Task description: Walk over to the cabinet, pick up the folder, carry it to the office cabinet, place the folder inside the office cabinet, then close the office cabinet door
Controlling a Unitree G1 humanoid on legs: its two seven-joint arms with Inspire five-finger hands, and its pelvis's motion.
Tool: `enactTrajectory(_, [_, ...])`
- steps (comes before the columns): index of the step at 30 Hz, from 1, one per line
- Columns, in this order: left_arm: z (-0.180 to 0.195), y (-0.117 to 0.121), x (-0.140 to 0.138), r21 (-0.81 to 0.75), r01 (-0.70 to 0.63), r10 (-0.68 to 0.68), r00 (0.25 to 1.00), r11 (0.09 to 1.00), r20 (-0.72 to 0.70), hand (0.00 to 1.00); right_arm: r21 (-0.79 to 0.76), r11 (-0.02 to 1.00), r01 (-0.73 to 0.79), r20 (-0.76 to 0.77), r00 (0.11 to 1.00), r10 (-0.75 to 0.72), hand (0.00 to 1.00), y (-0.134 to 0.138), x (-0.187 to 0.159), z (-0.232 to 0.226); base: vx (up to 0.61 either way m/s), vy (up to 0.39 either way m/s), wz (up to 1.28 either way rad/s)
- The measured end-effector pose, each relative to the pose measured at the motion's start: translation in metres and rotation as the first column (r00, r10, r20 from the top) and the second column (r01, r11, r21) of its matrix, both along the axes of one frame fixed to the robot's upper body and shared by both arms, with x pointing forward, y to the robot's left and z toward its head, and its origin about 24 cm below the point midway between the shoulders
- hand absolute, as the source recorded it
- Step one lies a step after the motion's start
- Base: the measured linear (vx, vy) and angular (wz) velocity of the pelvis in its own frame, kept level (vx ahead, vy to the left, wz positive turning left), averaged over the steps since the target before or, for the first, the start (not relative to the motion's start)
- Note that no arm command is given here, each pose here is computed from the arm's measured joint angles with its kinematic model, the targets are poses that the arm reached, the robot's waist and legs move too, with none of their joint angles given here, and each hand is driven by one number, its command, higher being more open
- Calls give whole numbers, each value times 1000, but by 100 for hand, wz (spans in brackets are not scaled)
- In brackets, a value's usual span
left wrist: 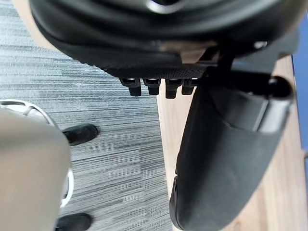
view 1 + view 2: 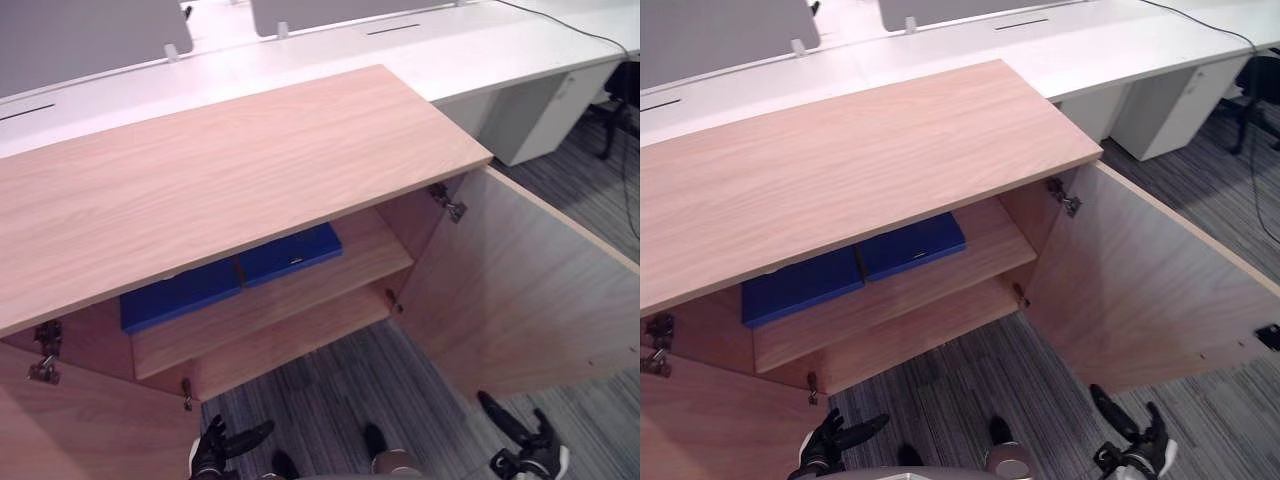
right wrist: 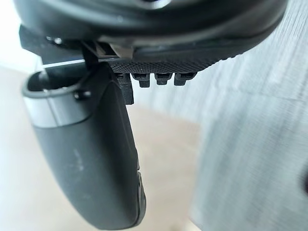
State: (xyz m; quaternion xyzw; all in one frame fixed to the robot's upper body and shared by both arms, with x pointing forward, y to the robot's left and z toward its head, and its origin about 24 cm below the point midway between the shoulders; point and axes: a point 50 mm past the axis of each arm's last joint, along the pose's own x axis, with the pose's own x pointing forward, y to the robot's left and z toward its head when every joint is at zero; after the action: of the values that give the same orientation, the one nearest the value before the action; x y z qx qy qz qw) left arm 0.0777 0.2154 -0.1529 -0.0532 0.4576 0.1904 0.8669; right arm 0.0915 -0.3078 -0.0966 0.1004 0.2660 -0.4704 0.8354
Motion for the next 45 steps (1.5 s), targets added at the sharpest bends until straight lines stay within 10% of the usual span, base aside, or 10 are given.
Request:
enactTrajectory(14, [2, -10, 9, -1, 160, -160, 987, 987, 30, 100, -389, 916, -95, 273, 938, 213, 100, -81, 136, 133, 52, -36, -36])
enactTrajectory(23, [5, -28, 25, -20, 214, -212, 973, 977, 89, 100, -431, 898, -94, 307, 920, 243, 100, -82, 148, 153, 26, -29, -9])
enactTrajectory(38, [1, -26, 21, -12, 136, -135, 990, 991, 48, 100, -265, 807, -528, 411, 695, 590, 100, 114, 34, 115, -50, -66, -22])
enactTrajectory(45, [3, -12, 34, 33, 186, -187, 982, 982, 38, 100, -101, 665, -740, 372, 592, 715, 100, 159, -1, 100, -63, -63, 19])
